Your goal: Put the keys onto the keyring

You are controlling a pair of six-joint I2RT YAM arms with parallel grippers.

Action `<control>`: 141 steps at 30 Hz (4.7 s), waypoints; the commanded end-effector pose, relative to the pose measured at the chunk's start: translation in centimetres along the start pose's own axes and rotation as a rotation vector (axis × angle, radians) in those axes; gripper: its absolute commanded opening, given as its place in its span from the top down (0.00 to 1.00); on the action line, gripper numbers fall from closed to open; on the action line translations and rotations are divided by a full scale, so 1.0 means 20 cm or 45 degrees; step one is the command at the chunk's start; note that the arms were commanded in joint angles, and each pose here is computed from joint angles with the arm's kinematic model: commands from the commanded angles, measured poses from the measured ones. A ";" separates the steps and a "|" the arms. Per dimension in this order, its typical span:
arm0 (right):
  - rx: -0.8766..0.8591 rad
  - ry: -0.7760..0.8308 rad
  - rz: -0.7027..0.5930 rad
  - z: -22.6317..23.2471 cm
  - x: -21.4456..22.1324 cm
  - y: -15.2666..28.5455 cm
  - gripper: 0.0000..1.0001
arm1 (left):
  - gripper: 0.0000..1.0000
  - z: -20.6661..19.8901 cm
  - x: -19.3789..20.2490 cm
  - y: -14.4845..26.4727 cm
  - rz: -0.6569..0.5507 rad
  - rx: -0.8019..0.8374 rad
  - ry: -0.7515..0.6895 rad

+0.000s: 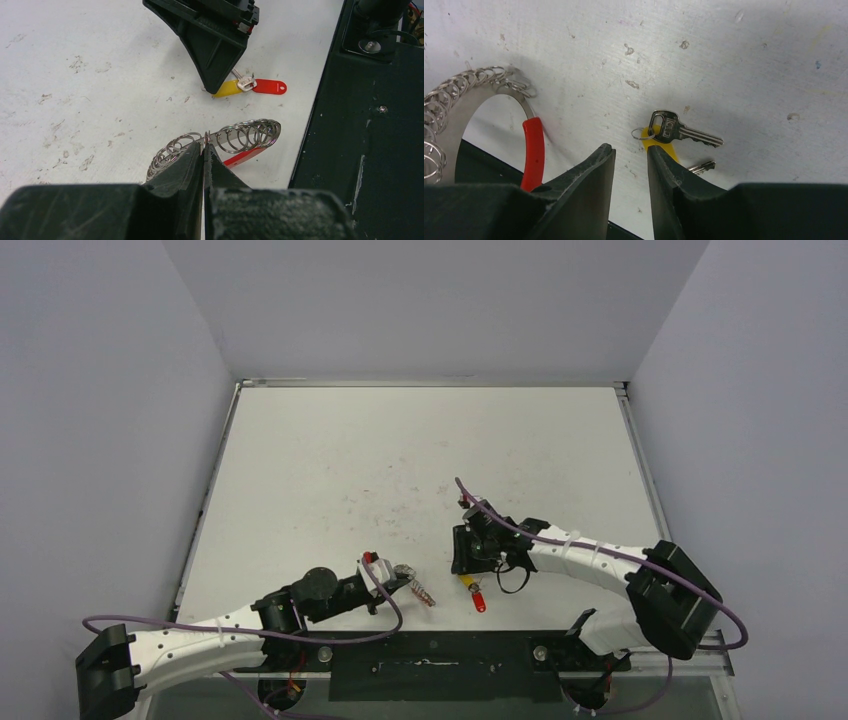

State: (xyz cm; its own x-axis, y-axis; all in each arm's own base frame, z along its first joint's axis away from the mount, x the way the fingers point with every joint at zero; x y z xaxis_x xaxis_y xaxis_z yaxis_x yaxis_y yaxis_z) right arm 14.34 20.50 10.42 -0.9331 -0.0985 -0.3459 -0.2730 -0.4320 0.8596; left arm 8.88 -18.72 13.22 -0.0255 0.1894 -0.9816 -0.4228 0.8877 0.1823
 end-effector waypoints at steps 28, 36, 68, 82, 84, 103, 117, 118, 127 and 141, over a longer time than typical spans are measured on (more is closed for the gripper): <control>0.061 -0.002 -0.049 0.06 -0.10 -0.05 0.94 | 1.00 -0.01 -0.11 -0.01 -0.085 0.013 0.018; 0.101 0.119 -0.068 0.08 -0.13 0.01 0.85 | 1.00 0.00 -0.10 0.00 -0.082 0.006 0.020; 0.042 -0.289 0.041 -0.11 0.12 0.08 0.57 | 1.00 -0.01 -0.08 0.00 -0.102 0.014 0.020; 0.114 -0.272 0.046 -0.14 0.14 0.10 0.76 | 1.00 -0.01 -0.08 0.01 -0.111 0.010 0.021; 0.118 -0.267 0.049 -0.15 0.13 0.09 0.78 | 1.00 -0.01 -0.08 0.01 -0.111 0.011 0.020; 0.076 -0.248 0.032 -0.11 0.08 0.11 1.00 | 1.00 0.00 -0.08 0.02 -0.110 0.006 0.020; 0.096 0.219 -0.062 -0.12 -0.02 0.26 0.56 | 1.00 0.00 -0.08 0.02 -0.103 0.006 0.021; 0.091 0.253 -0.079 -0.12 -0.03 0.28 0.53 | 1.00 -0.01 -0.08 0.02 -0.101 0.007 0.020; -0.313 0.693 -0.573 0.00 -0.13 0.44 0.34 | 1.00 0.00 -0.08 0.02 -0.078 0.003 0.020; -0.662 1.332 -0.607 0.11 -0.01 0.39 0.38 | 1.00 0.00 -0.09 0.01 -0.090 -0.009 0.003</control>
State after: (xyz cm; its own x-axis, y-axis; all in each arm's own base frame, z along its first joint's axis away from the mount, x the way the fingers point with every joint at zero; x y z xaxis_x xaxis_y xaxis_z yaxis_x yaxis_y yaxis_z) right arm 12.14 17.26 16.77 -0.2100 -0.4623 -0.8615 -0.2593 -0.8232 0.5050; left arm 8.67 -18.34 13.36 -0.0315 0.1788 -0.9834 -0.4240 0.8886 0.1751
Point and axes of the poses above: each gripper's point midway between its finger pads, its own y axis back along the fingers, its own z axis along the line the jaws close on, x = y × z, the point moved 8 cm from there along y, back along the fingers, and after that the axes turned 2 degrees about -y, right-handed, at the moved point
